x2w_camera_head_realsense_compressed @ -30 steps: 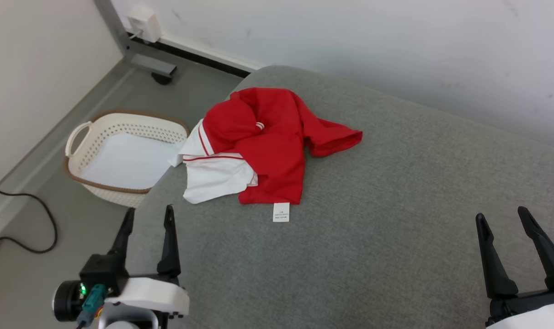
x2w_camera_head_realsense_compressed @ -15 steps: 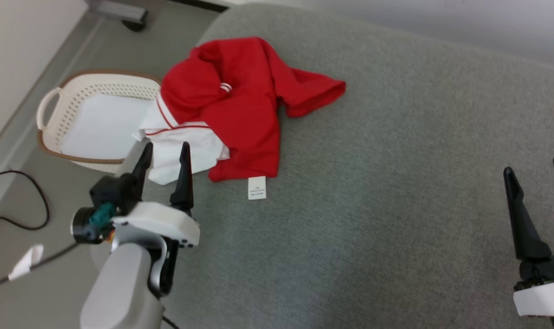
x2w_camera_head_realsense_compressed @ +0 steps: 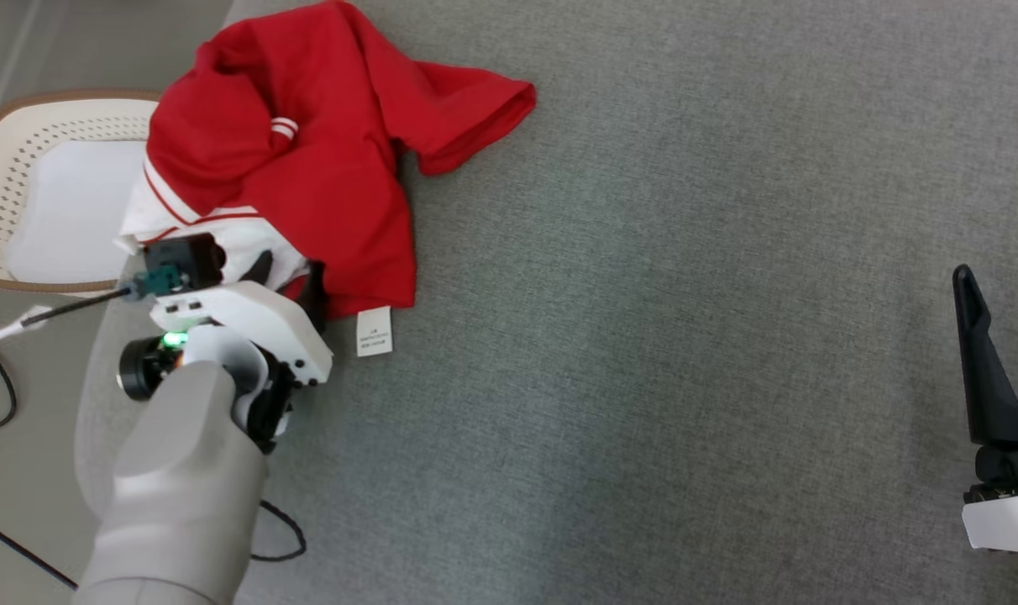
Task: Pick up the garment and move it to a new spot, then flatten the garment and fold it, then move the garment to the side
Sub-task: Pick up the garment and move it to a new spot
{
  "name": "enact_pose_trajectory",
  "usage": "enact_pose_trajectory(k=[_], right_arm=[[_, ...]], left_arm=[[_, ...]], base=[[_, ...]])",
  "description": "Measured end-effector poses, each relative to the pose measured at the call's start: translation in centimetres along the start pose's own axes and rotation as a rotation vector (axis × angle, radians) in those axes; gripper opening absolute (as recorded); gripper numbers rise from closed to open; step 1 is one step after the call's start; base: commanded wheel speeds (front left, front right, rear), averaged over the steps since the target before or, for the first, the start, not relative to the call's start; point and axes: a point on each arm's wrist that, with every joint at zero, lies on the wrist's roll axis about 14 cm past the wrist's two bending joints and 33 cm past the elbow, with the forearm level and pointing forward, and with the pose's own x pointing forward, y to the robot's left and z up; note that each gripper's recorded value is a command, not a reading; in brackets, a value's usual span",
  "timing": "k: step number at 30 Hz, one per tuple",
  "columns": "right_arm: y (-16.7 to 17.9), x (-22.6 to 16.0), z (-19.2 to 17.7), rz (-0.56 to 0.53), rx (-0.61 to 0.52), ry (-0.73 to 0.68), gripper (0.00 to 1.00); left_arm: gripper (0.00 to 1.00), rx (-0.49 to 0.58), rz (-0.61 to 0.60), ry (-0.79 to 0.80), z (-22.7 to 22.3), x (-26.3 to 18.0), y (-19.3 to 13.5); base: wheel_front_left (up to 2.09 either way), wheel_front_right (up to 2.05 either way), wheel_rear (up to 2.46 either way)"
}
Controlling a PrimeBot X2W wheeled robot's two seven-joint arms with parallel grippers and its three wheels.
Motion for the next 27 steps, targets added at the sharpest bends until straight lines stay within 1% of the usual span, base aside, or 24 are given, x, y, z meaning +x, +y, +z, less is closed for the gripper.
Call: enact_pose_trajectory(k=[1, 2, 5, 7, 10, 12, 16, 20, 22, 24, 27], right_arm=[[-0.3, -0.1, 0.0, -0.007, -0.002, 0.001, 1.00], [-0.4, -0.1, 0.0, -0.013, -0.003, -0.001, 1.00], [-0.6, -0.2, 0.2, -0.019, -0.004, -0.007, 1.00], [-0.5, -0.3, 0.4, -0.019, -0.005, -0.011, 1.00], [-0.2, -0.5, 1.1, -0.016, -0.010, -0.031, 1.00], [0.0, -0.7, 1.6, -0.016, -0.015, -0.041, 1.00], [0.6, -1.5, 3.3, -0.020, -0.015, -0.083, 1.00], [1.5, -2.7, 4.7, -0.019, -0.015, -0.114, 1.00], [1.9, -3.3, 5.6, -0.021, -0.019, -0.133, 1.00], [2.2, -4.0, 6.2, -0.025, -0.021, -0.146, 1.00], [2.7, -5.2, 7.0, -0.029, -0.025, -0.163, 1.00]], left_arm=[[0.71, 0.000, -0.001, 0.016, -0.1, 0.2, 0.0], [0.00, 0.004, -0.004, 0.023, -0.1, 0.4, 0.0], [0.00, 0.021, 0.000, 0.029, 0.3, 0.4, 0.3], [0.00, 0.044, 0.017, 0.000, 0.7, 0.1, 0.9], [0.00, 0.051, 0.043, -0.098, 2.2, -0.5, 1.4], [0.00, 0.029, 0.074, -0.159, 3.4, -1.2, 2.3], [0.00, 0.007, 0.127, -0.312, 7.8, -3.1, 4.6], [0.00, -0.012, 0.152, -0.511, 12.8, -6.4, 5.8], [0.00, -0.011, 0.157, -0.593, 14.4, -8.4, 6.1], [0.00, -0.007, 0.153, -0.668, 15.5, -10.4, 6.1], [0.00, 0.007, 0.128, -0.778, 17.1, -13.5, 5.1]], base=[[0.00, 0.00, 0.00], [0.00, 0.00, 0.00], [0.00, 0.00, 0.00], [0.00, 0.00, 0.00], [0.00, 0.00, 0.00], [0.00, 0.00, 0.00], [0.00, 0.00, 0.00], [0.00, 0.00, 0.00], [0.00, 0.00, 0.00], [0.00, 0.00, 0.00], [0.00, 0.00, 0.00]])
